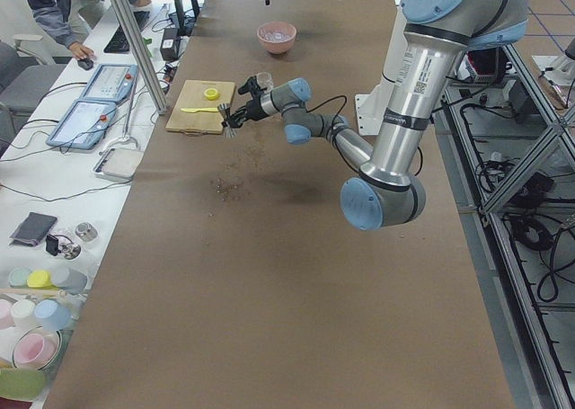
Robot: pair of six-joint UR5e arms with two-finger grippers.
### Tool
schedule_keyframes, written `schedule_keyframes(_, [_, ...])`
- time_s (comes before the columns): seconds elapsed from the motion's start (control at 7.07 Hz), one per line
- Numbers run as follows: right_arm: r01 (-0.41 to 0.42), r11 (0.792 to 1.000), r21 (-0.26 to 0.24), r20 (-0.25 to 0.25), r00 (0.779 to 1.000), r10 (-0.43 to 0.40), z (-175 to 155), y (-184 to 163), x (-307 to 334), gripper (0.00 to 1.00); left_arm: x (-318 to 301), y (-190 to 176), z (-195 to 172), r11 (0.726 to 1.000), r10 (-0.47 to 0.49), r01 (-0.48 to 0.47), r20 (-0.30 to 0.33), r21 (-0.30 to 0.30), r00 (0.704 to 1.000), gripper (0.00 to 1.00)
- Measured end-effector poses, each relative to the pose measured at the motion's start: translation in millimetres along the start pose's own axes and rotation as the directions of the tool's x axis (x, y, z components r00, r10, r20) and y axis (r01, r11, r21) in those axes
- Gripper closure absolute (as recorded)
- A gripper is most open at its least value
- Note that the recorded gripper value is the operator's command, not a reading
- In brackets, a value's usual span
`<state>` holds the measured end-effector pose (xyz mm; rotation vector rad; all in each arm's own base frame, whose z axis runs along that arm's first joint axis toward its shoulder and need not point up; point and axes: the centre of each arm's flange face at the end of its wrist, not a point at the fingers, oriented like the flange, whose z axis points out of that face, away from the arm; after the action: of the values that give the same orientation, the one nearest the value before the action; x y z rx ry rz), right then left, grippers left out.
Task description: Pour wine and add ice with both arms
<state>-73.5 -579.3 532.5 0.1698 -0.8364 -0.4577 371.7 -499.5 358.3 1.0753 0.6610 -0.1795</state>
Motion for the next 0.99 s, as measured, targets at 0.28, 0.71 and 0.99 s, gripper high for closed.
schedule_keyframes(0.28, [0.003, 1.0, -0.006, 0.004, 1.0, -0.003, 4, 0, -2, 0.0, -104, 45, 15, 0.999, -0.048, 0.048, -0.031, -0.014, 0.998, 1.0])
schedule_keyframes(0.71, [0.007, 1.0, -0.004, 0.004, 1.0, -0.007, 3, 0, -4, 0.0, -245, 116, 17, 0.994, -0.092, 0.085, -0.124, -0.061, 0.988, 1.0])
schedule_keyframes(0.99, [0.021, 1.0, 0.007, -0.004, 1.0, -0.021, -3, -1, -9, 0.0, -283, 148, -2, 0.992, -0.097, 0.082, -0.155, -0.098, 0.983, 1.0])
